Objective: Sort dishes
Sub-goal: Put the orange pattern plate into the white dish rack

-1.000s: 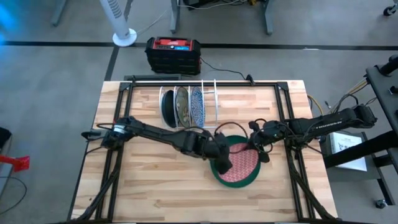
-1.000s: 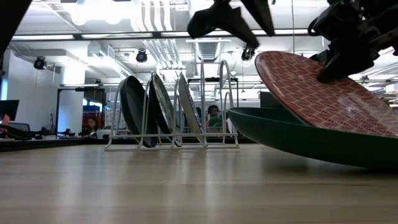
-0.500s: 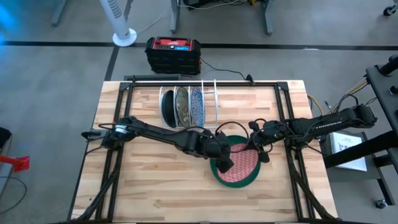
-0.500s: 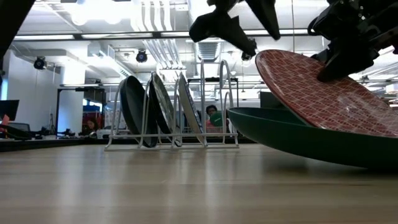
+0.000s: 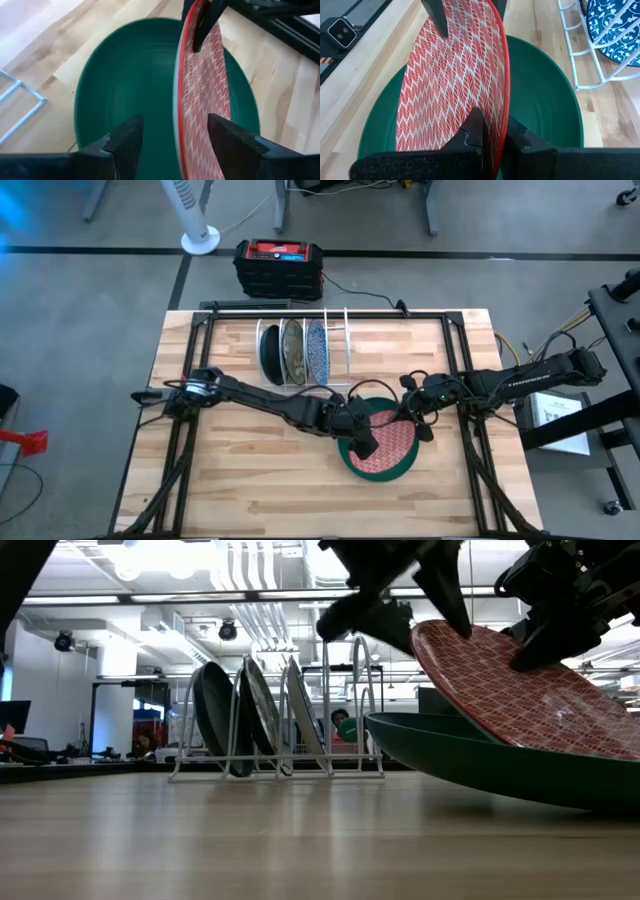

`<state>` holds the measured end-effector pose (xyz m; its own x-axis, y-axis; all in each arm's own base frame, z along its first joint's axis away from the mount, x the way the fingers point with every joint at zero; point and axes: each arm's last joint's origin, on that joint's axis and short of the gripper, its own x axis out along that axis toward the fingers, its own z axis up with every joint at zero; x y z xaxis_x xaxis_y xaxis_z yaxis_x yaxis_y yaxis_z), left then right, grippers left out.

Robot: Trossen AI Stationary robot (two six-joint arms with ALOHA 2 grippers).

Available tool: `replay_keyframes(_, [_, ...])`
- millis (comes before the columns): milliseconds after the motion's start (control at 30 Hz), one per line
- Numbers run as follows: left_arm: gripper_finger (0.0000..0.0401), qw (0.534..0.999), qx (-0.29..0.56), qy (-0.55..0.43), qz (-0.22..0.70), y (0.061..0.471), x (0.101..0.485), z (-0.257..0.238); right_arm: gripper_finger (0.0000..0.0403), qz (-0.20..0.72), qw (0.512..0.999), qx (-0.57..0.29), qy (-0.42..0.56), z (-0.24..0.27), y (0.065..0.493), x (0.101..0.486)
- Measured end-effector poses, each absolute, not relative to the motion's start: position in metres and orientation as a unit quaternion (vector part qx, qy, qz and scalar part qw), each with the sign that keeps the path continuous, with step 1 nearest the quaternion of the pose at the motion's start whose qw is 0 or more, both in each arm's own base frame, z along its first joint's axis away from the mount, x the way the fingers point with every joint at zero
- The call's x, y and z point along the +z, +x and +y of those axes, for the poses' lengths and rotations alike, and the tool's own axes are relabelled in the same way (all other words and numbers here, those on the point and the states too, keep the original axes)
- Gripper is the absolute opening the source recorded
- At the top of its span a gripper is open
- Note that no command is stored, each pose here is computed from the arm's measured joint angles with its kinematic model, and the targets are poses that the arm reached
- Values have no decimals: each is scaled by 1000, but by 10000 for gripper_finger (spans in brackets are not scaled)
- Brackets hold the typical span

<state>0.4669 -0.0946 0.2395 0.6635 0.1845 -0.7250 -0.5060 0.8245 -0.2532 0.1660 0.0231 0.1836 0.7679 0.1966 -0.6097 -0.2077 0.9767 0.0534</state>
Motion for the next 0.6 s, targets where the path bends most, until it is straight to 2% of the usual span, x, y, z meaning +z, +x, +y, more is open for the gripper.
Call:
replay_keyframes(200, [210, 896, 184, -239, 326, 470, 218, -94, 12, 321, 941, 109, -8, 23, 166, 184])
replay_keyframes(333, [196, 899, 180, -241, 317, 470, 210, -94, 11, 318, 942, 109, -8, 23, 167, 184])
replay_keyframes(467, [159, 902, 179, -244, 309, 470, 205, -94, 7, 316, 942, 111, -7, 23, 167, 185])
replay_keyframes(600, [103, 905, 180, -241, 301, 470, 204, -94, 7, 317, 942, 109, -5, 23, 167, 185])
